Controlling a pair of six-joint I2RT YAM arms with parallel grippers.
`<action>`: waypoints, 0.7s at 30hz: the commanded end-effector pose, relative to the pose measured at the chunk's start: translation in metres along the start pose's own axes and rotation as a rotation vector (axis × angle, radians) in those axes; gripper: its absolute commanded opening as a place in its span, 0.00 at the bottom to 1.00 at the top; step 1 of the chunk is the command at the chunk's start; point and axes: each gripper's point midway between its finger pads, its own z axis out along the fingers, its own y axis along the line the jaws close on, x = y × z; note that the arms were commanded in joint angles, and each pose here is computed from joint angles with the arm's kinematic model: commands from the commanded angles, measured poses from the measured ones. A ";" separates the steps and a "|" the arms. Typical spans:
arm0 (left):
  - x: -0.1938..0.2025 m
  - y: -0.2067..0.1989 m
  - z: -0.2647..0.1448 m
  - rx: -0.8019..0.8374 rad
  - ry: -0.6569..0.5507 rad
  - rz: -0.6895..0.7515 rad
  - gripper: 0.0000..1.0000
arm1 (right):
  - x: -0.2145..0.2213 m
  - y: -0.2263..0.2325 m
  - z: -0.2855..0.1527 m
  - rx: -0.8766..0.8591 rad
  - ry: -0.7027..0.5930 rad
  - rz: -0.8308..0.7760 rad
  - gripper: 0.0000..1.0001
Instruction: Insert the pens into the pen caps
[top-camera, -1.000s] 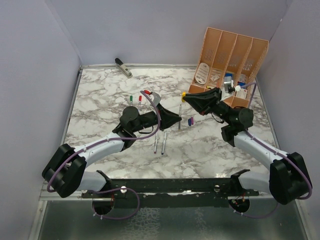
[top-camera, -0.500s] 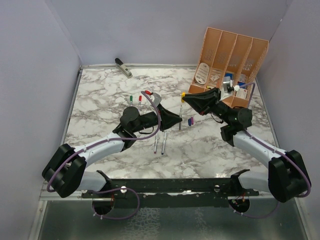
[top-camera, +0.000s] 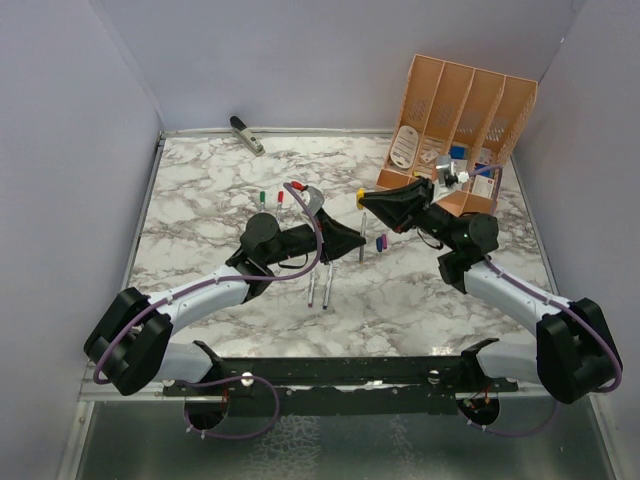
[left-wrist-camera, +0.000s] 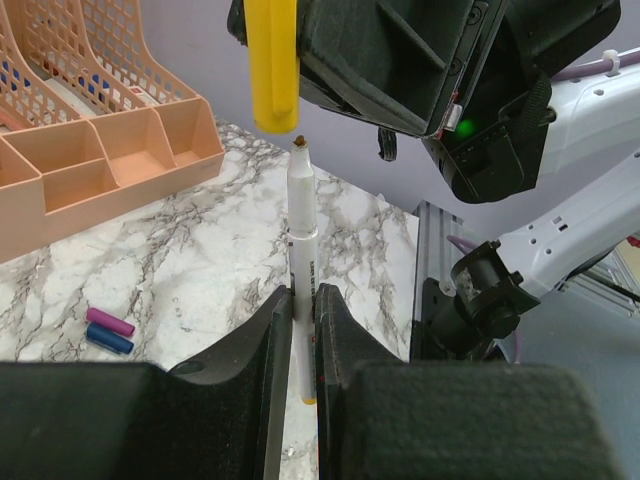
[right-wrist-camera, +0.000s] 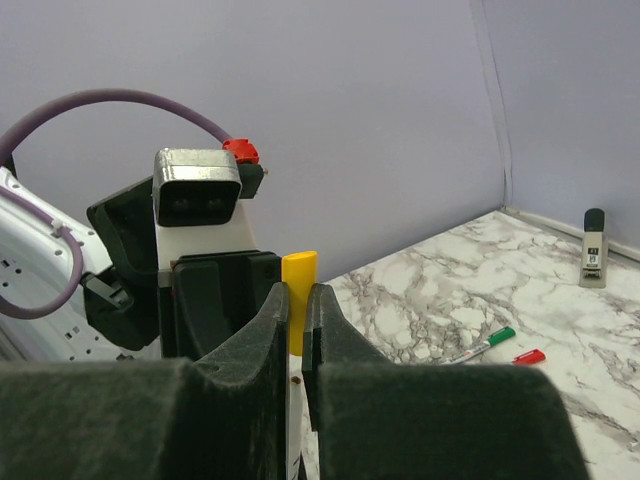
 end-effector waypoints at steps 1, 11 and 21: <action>-0.023 -0.016 0.003 0.059 -0.050 0.062 0.00 | 0.007 -0.003 -0.002 0.018 0.016 -0.014 0.02; -0.022 -0.011 0.000 0.026 -0.062 0.066 0.00 | -0.005 0.004 -0.004 0.028 -0.001 -0.048 0.02; -0.024 -0.011 -0.001 0.014 -0.069 0.069 0.00 | -0.003 0.005 -0.007 0.034 -0.002 -0.040 0.02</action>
